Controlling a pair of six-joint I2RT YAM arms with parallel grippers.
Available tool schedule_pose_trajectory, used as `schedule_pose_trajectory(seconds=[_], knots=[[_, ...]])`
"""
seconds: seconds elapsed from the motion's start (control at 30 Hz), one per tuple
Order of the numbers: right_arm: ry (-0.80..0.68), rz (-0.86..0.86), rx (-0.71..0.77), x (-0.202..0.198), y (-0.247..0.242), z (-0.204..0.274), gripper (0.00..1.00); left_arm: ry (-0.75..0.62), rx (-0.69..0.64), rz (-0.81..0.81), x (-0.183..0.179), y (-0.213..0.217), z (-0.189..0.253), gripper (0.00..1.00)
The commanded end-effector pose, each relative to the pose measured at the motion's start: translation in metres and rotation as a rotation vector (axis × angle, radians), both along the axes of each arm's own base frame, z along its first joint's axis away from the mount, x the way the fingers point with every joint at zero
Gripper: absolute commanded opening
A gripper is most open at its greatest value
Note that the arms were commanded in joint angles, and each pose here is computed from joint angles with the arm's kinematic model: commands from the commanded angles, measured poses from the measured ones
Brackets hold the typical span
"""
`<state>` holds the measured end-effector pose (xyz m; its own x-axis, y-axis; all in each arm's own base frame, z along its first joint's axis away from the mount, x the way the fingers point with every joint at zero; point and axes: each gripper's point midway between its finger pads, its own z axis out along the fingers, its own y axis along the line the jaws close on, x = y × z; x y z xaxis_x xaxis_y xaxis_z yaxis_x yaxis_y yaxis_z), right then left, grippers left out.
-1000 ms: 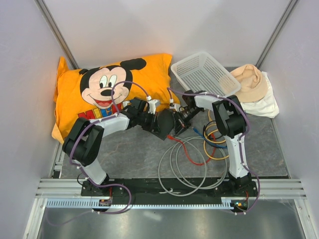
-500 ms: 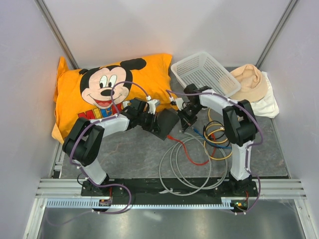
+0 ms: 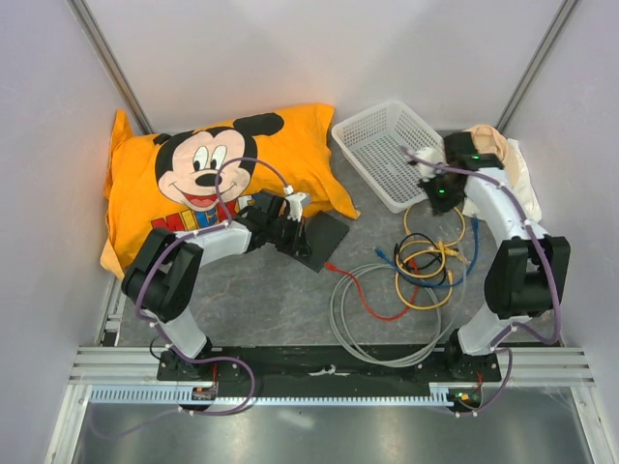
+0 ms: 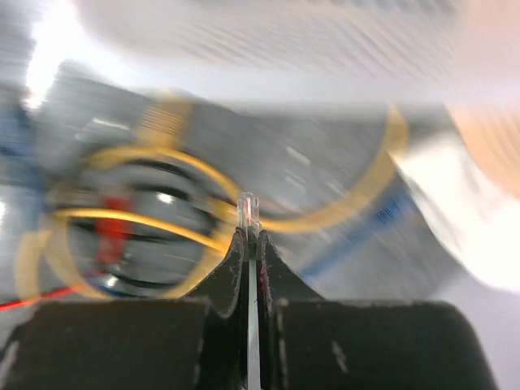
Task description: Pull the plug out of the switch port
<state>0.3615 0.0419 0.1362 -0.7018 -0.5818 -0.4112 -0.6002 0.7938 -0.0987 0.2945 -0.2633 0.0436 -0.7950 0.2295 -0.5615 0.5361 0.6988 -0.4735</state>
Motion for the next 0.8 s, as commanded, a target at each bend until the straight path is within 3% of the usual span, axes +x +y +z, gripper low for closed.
schedule_pose_trajectory(seconds=[0.0,0.1,0.23,0.33,0.37,0.43,0.57,0.67,0.77], knots=[[-0.047,-0.232,-0.194,0.01,-0.127,-0.004,0.01,-0.015,0.002,0.002,0.012,-0.005,-0.001,0.01],[-0.078,-0.377,-0.21,0.025,-0.18,0.0,0.01,-0.011,-0.005,0.002,0.016,-0.009,0.001,0.02],[-0.101,-0.45,-0.156,0.048,-0.194,0.003,0.01,-0.015,-0.01,0.002,0.018,-0.011,0.003,0.02],[-0.067,-0.463,-0.043,0.052,-0.173,-0.011,0.25,-0.022,-0.005,0.005,0.018,-0.01,0.004,0.02],[-0.049,-0.461,-0.013,0.051,-0.165,-0.017,0.4,-0.025,-0.002,0.003,0.018,-0.009,0.005,0.01],[-0.026,-0.463,0.037,0.049,-0.15,-0.024,0.58,-0.028,0.004,0.002,0.017,-0.007,0.004,0.02],[-0.084,-0.402,0.203,0.053,-0.115,0.003,0.69,-0.029,0.015,-0.006,0.014,-0.004,0.003,0.02],[-0.168,-0.255,0.358,0.056,-0.064,0.039,0.71,-0.026,0.017,-0.004,0.014,-0.004,0.003,0.01],[-0.144,-0.105,0.517,0.047,0.006,0.057,0.72,-0.024,0.017,-0.007,0.015,-0.005,0.001,0.01]])
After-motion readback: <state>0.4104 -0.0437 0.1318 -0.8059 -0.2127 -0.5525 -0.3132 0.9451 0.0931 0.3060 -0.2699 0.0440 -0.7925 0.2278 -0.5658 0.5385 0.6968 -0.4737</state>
